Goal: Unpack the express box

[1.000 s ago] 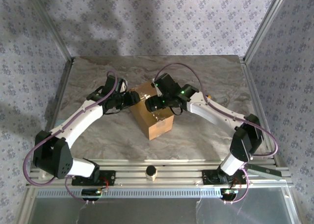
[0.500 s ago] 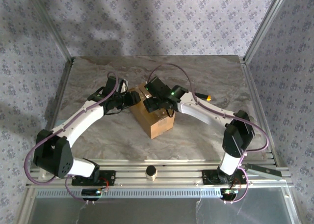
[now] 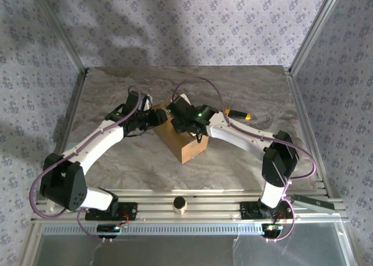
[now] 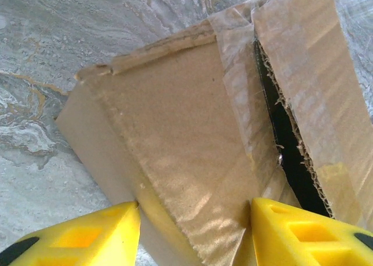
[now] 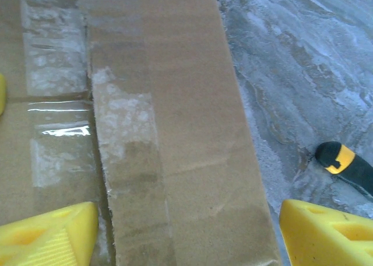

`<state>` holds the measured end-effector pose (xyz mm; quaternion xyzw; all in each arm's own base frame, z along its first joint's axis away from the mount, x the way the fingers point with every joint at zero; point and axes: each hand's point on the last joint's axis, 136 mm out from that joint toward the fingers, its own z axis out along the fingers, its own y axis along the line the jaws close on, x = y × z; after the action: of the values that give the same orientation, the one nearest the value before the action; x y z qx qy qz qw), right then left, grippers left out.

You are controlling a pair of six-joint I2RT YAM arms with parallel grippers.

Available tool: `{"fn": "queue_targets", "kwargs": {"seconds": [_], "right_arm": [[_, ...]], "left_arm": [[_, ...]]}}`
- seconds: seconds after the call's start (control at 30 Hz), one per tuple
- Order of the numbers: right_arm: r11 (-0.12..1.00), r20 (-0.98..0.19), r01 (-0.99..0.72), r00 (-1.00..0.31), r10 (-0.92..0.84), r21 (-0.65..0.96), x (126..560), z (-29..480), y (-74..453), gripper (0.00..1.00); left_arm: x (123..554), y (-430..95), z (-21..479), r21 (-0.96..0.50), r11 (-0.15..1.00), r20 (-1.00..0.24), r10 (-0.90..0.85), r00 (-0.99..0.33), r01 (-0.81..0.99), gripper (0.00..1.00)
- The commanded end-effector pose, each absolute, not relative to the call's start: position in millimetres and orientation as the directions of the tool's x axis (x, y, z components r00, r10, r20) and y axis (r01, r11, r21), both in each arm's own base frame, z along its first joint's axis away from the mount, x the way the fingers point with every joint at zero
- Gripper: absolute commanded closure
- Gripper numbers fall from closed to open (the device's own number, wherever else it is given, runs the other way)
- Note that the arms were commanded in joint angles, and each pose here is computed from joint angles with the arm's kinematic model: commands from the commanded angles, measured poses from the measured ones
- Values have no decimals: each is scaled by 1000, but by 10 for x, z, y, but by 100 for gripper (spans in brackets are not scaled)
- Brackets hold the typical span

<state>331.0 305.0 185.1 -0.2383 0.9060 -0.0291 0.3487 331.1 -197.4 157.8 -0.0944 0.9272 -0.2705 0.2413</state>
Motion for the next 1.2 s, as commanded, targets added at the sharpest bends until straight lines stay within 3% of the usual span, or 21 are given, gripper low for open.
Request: {"fn": "queue_targets", "kwargs": {"seconds": [0.0, 0.73, 1.17], "right_arm": [[872, -585, -346, -646, -490, -348, 3388, 1866, 2743, 18], [955, -717, -228, -633, -294, -190, 3674, 2448, 2308, 19], [955, -653, -220, -756, -37, 200, 3813, 2176, 2057, 21]], "left_arm": [[2928, -1631, 922, -364, 913, -243, -284, -927, -185, 49], [2906, -1593, 891, -348, 917, -234, -284, -930, -193, 49], [2951, -1592, 948, -337, 924, -249, -272, -930, -180, 49]]}}
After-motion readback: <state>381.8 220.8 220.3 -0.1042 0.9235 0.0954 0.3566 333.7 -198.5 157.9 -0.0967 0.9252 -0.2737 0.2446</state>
